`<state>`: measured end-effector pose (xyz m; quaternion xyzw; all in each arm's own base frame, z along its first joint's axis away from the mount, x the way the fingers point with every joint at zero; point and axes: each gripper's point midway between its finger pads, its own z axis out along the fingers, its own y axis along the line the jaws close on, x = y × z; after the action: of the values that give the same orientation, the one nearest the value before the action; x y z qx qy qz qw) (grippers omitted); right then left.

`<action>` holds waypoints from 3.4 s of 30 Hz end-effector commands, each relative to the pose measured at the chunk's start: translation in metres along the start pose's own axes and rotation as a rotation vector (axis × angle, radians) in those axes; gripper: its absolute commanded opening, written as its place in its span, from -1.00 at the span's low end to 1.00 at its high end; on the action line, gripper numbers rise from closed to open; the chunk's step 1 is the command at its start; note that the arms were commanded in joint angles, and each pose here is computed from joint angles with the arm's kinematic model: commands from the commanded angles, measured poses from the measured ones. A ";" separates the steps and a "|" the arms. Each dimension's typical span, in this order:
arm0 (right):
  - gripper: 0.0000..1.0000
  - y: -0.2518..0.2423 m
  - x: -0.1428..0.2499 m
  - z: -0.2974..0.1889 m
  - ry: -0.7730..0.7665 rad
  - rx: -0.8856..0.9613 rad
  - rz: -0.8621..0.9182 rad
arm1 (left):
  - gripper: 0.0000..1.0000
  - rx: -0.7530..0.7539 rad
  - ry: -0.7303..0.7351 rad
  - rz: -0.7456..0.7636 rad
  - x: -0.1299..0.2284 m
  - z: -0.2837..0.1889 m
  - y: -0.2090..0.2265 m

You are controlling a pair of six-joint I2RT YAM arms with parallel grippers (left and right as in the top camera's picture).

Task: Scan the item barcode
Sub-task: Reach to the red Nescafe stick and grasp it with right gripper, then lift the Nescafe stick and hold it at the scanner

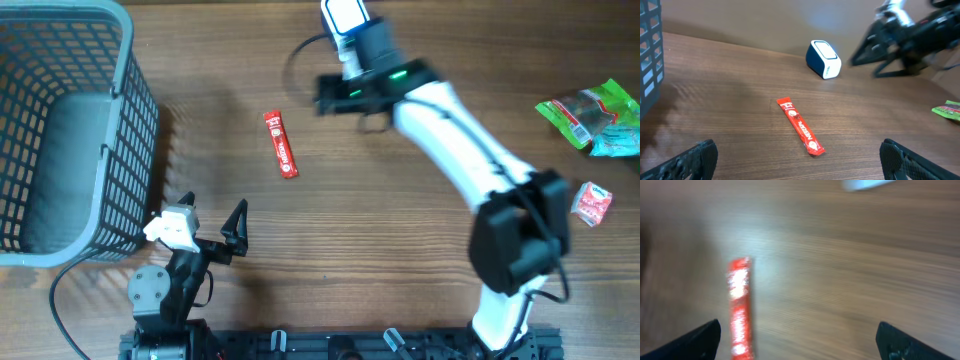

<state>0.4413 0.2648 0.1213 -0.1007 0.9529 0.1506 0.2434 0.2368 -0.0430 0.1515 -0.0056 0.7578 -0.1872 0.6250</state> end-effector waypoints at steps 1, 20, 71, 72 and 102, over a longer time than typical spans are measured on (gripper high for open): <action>0.99 0.023 0.018 0.050 0.021 -0.024 -0.085 | 1.00 0.005 0.004 0.016 0.002 0.000 -0.001; 0.87 0.079 0.088 0.131 0.094 -0.030 -0.325 | 1.00 0.005 0.004 0.016 0.002 0.000 -0.001; -0.91 0.115 0.081 -0.188 1.184 -0.828 1.058 | 1.00 0.005 0.004 0.016 0.002 0.000 -0.001; -0.91 0.115 0.081 -0.189 1.210 -0.804 1.099 | 1.00 0.005 0.004 0.016 0.002 0.000 -0.001; -0.91 -0.024 -0.024 -0.007 0.090 -0.171 0.555 | 1.00 0.005 0.004 0.016 0.002 0.000 -0.001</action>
<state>0.4324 0.2465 0.1519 0.1229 0.9413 0.2982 0.0994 0.2368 -0.0430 0.1514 -0.0055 0.7579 -0.1873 0.6248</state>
